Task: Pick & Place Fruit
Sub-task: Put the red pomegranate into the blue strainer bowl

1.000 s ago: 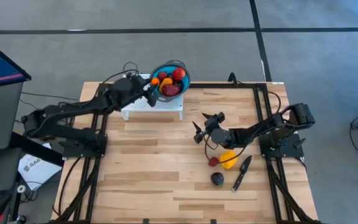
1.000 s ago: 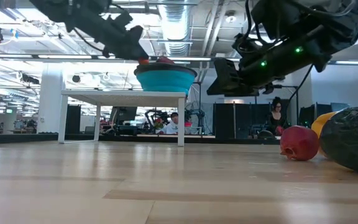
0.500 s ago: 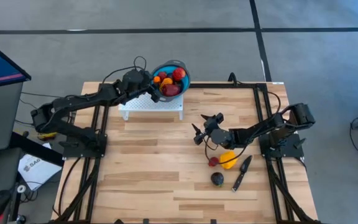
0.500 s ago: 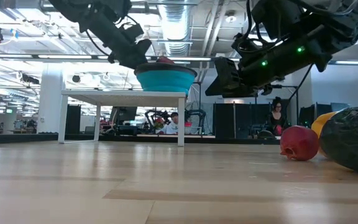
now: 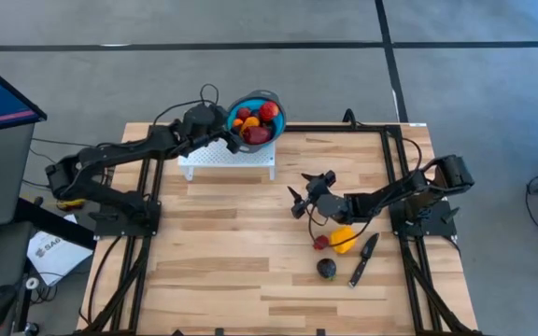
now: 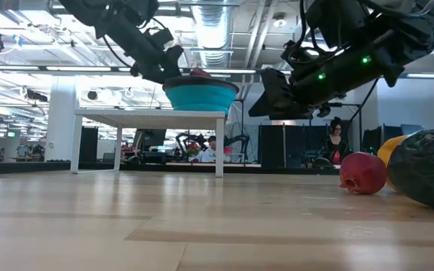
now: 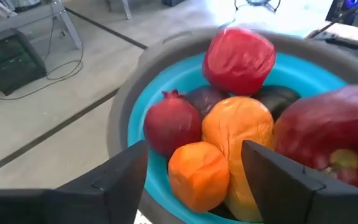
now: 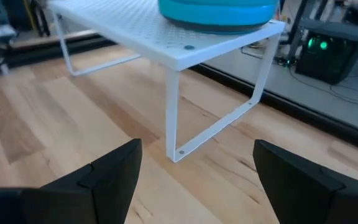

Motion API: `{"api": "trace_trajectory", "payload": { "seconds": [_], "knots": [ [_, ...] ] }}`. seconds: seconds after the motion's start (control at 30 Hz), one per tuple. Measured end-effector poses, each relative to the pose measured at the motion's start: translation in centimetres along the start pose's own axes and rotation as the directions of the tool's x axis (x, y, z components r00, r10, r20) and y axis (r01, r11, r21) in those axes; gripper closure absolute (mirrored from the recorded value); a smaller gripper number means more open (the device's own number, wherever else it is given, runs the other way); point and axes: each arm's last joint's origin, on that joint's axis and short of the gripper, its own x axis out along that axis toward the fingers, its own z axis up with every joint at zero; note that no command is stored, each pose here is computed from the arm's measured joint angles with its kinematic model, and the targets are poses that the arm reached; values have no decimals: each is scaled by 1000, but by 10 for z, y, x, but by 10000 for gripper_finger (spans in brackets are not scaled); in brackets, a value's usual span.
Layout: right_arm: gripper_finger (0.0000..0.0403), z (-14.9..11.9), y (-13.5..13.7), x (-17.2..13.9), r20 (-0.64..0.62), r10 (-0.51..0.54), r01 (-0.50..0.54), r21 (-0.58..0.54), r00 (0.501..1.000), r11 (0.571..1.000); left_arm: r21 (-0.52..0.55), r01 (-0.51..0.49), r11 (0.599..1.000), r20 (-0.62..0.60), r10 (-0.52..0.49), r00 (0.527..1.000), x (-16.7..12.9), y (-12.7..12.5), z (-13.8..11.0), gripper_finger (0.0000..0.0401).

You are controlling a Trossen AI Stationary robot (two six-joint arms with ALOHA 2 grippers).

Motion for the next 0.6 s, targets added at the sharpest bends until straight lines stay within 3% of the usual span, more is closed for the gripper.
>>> {"api": "trace_trajectory", "payload": {
  "seconds": [0.27,0.4,0.5,0.6],
  "knots": [
    [101,17,9,-36,15,107,-100,-250,994,963,7,69,998,143,-70,987,-45,1,22,126],
    [101,32,3,-66,-22,184,-181,-319,983,930,32,216,976,227,-218,949,-75,-9,29,127],
    [101,41,-4,-90,-89,344,-354,-328,935,876,84,361,929,229,-370,900,-88,-24,24,134],
    [101,48,-10,-110,-171,538,-564,-272,826,779,162,447,879,192,-473,860,-95,-44,10,144]
  ]
}}
